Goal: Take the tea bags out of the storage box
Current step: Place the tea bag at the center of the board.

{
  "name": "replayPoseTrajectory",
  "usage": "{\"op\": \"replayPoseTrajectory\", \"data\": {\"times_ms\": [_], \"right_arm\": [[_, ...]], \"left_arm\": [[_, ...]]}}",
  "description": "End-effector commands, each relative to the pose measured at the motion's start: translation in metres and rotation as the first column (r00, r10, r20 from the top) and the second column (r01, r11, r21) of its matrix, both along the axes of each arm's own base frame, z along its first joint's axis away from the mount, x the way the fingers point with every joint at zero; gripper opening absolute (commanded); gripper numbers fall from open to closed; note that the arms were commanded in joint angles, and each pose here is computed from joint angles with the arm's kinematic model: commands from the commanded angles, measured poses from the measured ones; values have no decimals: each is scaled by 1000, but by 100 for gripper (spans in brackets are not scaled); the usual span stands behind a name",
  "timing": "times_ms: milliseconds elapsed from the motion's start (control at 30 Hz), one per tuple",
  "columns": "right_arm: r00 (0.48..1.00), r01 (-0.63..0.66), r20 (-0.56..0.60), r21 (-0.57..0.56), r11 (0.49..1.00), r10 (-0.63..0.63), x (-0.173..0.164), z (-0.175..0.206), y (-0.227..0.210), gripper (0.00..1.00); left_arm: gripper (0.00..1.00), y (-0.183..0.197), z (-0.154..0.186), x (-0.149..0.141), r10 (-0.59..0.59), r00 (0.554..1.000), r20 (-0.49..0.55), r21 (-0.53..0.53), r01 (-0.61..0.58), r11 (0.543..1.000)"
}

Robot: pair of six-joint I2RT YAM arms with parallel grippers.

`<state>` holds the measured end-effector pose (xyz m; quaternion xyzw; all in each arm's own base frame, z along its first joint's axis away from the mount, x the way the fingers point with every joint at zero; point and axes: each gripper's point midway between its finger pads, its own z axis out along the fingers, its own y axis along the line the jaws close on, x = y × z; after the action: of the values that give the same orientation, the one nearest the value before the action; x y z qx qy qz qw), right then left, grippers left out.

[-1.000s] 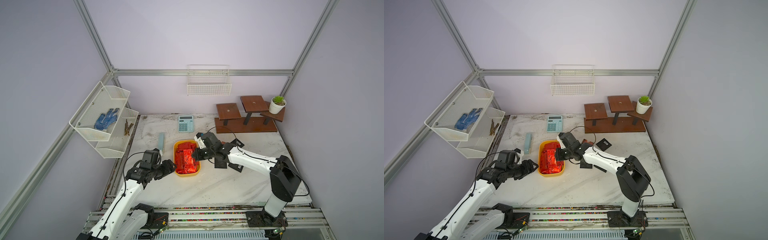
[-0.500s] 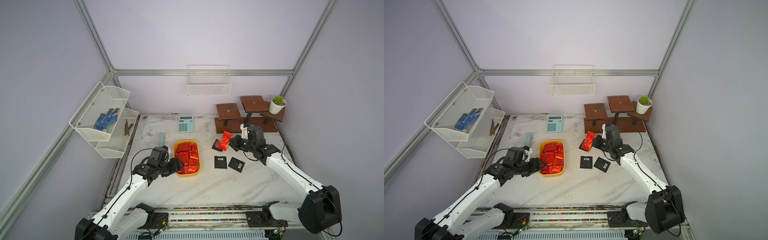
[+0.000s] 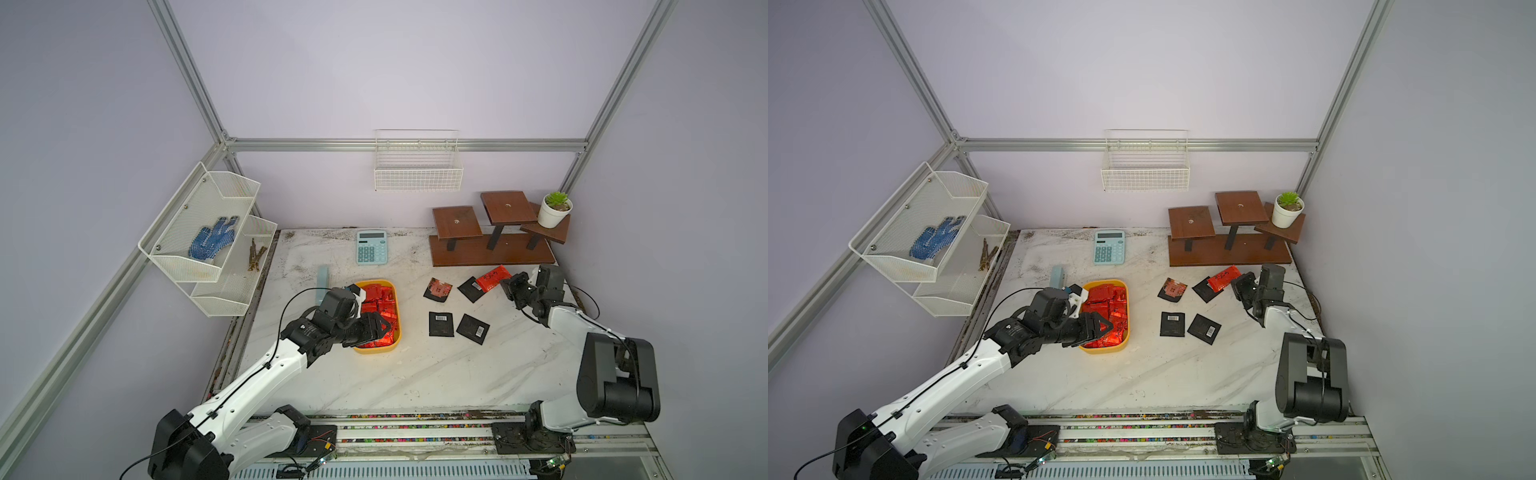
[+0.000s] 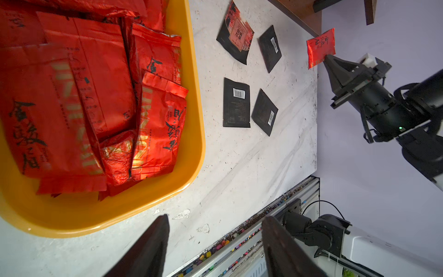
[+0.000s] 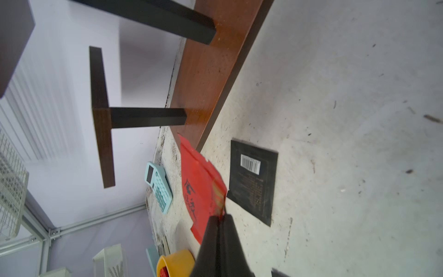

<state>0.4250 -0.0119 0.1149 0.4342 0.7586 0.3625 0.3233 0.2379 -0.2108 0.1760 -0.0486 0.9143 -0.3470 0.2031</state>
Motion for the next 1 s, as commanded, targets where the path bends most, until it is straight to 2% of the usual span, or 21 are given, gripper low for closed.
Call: {"op": "replayPoseTrajectory", "data": {"times_ms": [0, 300, 467, 533, 600, 667, 767, 967], "right_arm": [[996, 55, 66, 115, 992, -63, 25, 2, -13, 0], [982, 175, 45, 129, 976, -182, 47, -22, -46, 0], [982, 184, 15, 149, 972, -188, 54, -38, -51, 0], [982, 189, -4, 133, 973, -191, 52, -44, -55, 20], [983, 185, -11, 113, 976, -185, 47, -46, -56, 36], [985, 174, -6, 88, 981, -174, 41, -42, -57, 46], [990, 142, -5, 45, 989, -142, 27, -35, -53, 49], [999, 8, 48, -35, 999, -6, -1, -8, -25, 46]], "left_arm": [[65, -3, 14, 3, 12, 999, 36, -36, -11, 999], [65, 8, 9, -11, 31, 999, 27, -32, -30, 999], [65, 13, 8, -14, 46, 999, 28, -29, -45, 999], [65, 16, 10, -14, 59, 998, 35, -23, -58, 998], [66, 18, 13, -14, 71, 996, 46, -21, -70, 997], [67, 22, 15, -13, 90, 994, 58, -11, -89, 996], [68, 29, 17, -11, 115, 990, 79, 11, -116, 993], [71, 40, 18, 1, 147, 984, 104, 59, -154, 986]]}}
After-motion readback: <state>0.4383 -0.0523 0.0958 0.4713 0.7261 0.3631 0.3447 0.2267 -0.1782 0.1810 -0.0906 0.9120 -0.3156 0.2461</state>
